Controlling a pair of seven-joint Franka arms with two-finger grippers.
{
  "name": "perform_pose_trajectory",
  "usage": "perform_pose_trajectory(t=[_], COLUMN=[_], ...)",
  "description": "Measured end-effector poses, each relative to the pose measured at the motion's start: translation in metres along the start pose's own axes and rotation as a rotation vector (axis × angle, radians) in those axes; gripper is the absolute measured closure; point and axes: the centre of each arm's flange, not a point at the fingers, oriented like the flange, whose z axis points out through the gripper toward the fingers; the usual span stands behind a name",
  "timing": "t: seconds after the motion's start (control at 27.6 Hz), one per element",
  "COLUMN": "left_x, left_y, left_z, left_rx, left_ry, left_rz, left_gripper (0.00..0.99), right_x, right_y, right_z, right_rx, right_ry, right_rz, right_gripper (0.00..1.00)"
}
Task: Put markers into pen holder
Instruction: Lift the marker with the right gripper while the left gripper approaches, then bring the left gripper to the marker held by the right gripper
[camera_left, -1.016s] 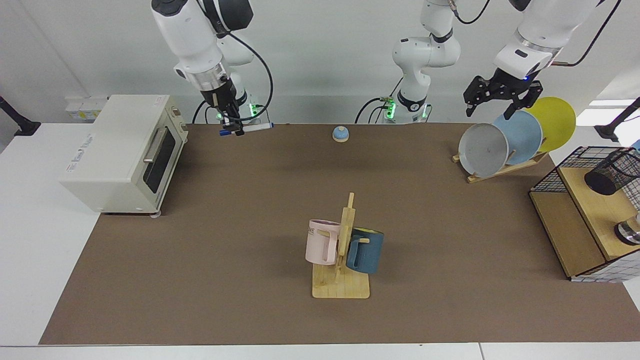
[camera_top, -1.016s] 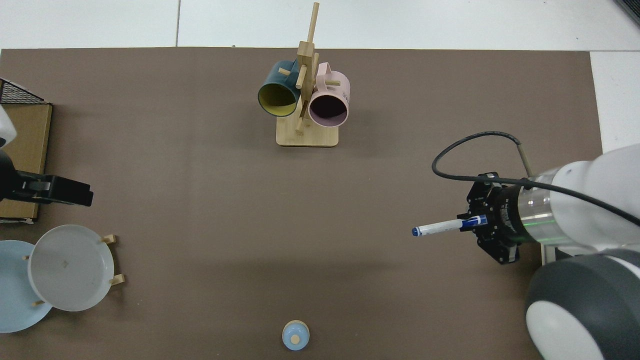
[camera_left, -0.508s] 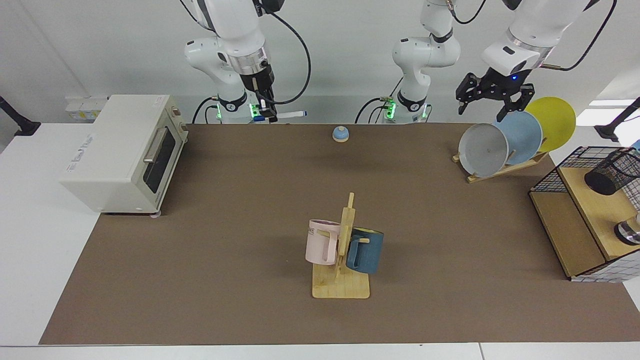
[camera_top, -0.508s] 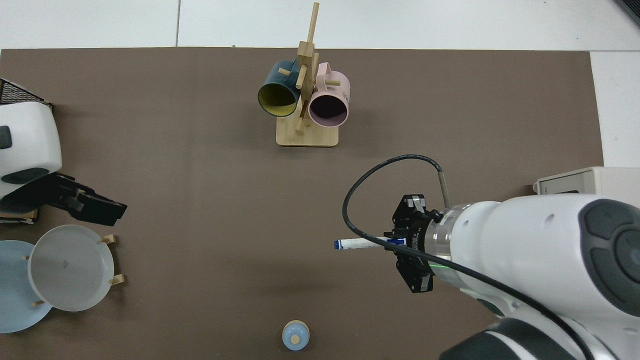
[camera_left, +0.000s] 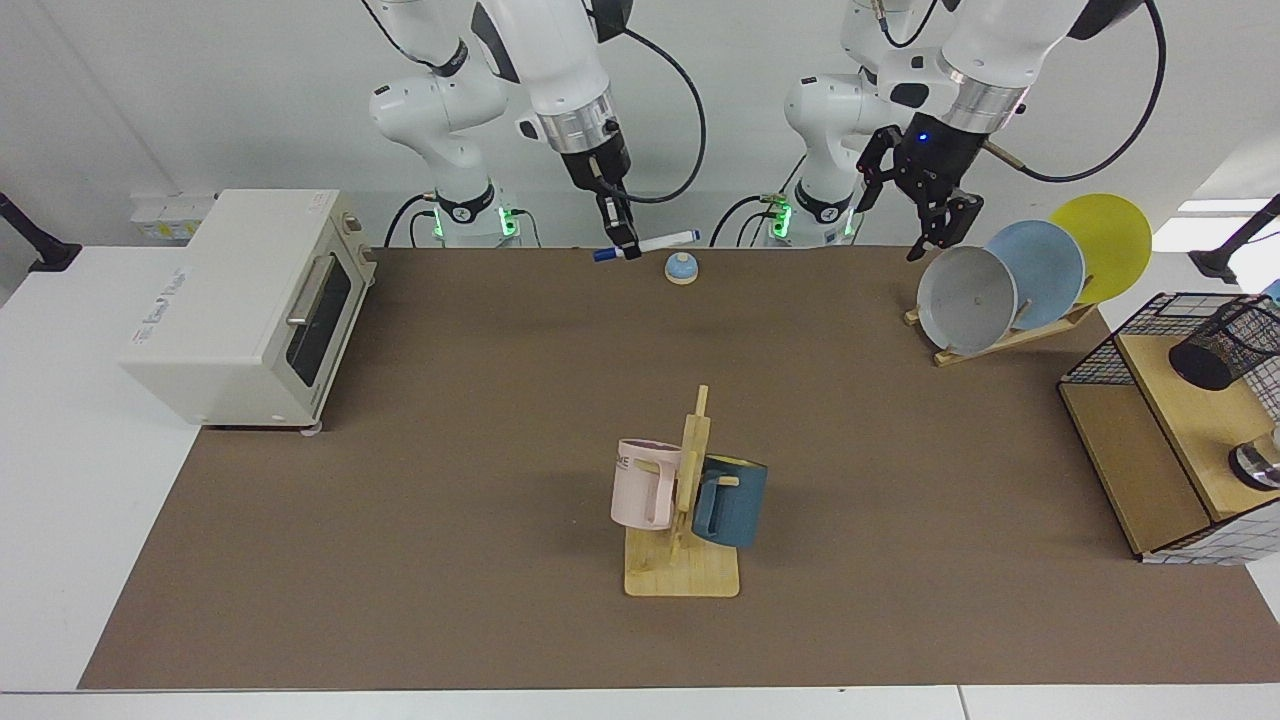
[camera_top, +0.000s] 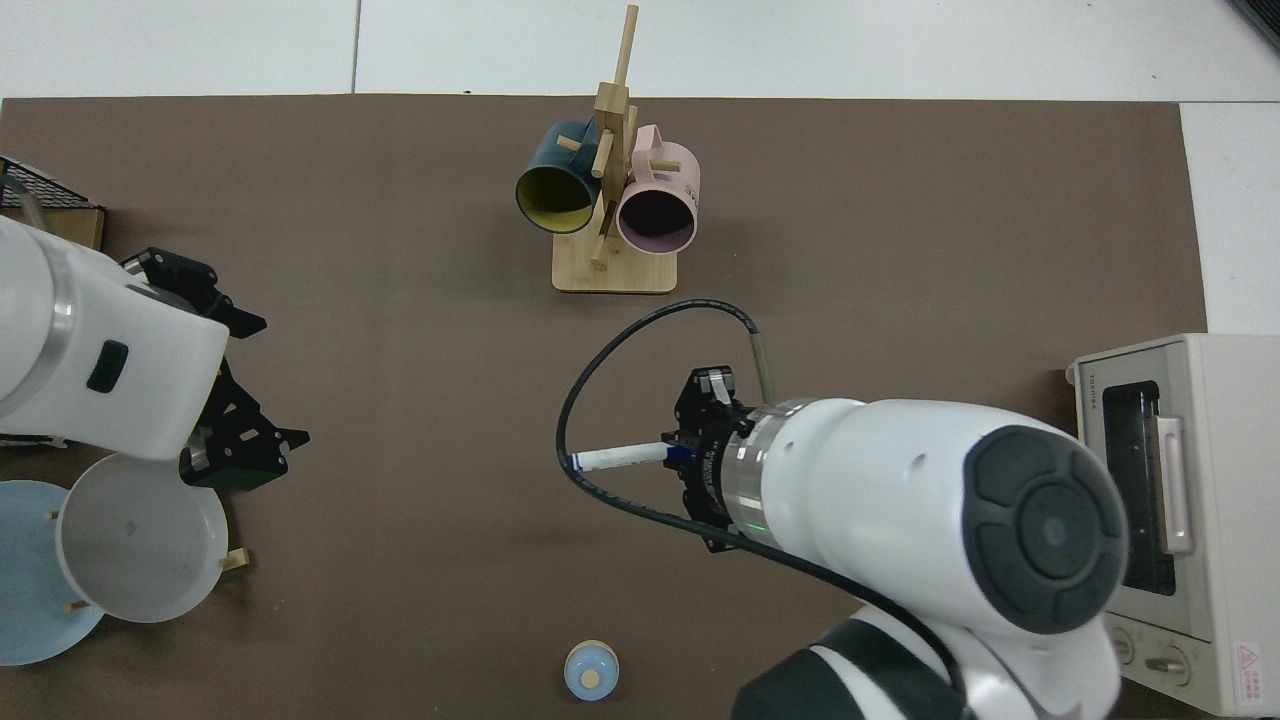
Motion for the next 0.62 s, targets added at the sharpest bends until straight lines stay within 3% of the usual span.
perform_pose_trajectory(t=[0.22,0.44,0.62], left_x=[0.028,0.074,0.092], left_y=[0.021,0.058,0.073], left_z=[0.014,0.031,0.049], left_rx=[-0.022,-0.008,-0.005], left_ry=[0.031,0.055,0.063], left_rz=[0.119,0.217,0.255], left_gripper=[0.048,0.053,0.066], right_x=[-0.022,-0.023,-0.023], right_y=[0.0,-0.002,-0.003], right_z=[0.029,0.03,0.028], right_rx=[-0.013,-0.013,-0.009], right_ry=[-0.01,-0.012,-0.013], right_rz=[-0.035,-0.035,-0.057], right_gripper=[0.84,0.84,0.84])
